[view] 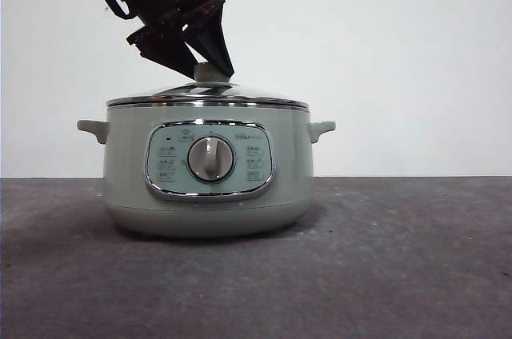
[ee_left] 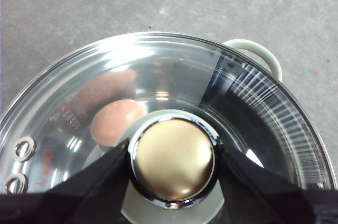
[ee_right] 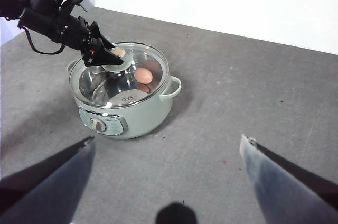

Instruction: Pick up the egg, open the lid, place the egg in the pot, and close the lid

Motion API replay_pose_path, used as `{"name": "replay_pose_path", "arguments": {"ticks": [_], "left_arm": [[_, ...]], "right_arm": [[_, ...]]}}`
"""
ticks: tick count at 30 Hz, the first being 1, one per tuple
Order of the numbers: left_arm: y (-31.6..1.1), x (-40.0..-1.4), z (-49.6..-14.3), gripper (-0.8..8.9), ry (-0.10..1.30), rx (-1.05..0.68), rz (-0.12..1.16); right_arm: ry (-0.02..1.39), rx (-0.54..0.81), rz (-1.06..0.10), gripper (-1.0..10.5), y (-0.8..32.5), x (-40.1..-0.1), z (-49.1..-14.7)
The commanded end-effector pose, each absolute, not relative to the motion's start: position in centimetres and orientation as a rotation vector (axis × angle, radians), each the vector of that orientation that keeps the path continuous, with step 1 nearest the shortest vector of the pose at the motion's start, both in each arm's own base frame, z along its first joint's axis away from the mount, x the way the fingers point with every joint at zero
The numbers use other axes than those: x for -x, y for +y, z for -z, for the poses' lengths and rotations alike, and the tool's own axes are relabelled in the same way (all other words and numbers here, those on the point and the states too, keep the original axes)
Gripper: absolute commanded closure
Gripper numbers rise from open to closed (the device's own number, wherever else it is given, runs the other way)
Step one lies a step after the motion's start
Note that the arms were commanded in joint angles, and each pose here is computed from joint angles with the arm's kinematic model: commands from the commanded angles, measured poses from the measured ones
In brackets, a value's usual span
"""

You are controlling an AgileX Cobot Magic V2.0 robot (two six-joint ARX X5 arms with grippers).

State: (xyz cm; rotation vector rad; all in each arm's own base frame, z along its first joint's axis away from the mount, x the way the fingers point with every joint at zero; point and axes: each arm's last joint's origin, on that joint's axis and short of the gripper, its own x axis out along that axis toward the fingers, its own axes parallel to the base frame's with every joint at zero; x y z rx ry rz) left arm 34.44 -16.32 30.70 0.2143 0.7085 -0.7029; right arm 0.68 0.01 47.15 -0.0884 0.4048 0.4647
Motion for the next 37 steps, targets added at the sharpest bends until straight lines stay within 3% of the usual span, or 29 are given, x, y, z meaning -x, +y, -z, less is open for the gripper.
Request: {"name": "replay_pose_path", "arguments": {"ticks": [1, 10, 12, 16, 17, 27, 37], "left_arm": [[-15.8, -34.5, -30.0, 8.2, 0.75, -0.22, 0.679], [-15.7, -34.4, -29.2, 8.03, 0.816, -0.248, 0.683], [-15.7, -34.3, -29.2, 7.06, 0.821, -0.248, 0.684], [-15.7, -34.3, -29.2, 4.21, 0.824, -0.246, 0.685], [-15.7, -34.3, -29.2, 3.92, 0.823, -0.246, 0.685], [-15.6, -34.1, -30.4, 3.91, 0.789, -0.237, 0.682], [-14.5, -31.5, -36.1, 3.92, 0.676, -0.208, 0.674]], "right_arm": [[0.434, 0.089, -0.457, 4.8, 0.0, -0.6, -46.8], [0.435, 0.089, -0.457, 4.8, 0.0, -0.7, -46.8], [0.435, 0.089, -0.457, 4.8, 0.0, -0.7, -46.8], [0.435, 0.089, -0.457, 4.8, 0.0, -0.7, -46.8], [0.435, 0.089, -0.457, 4.8, 0.0, -0.7, -46.8], [0.436, 0.083, -0.456, 4.8, 0.0, -0.7, -46.8], [0.437, 0.083, -0.456, 4.8, 0.0, -0.7, -46.8]]}}
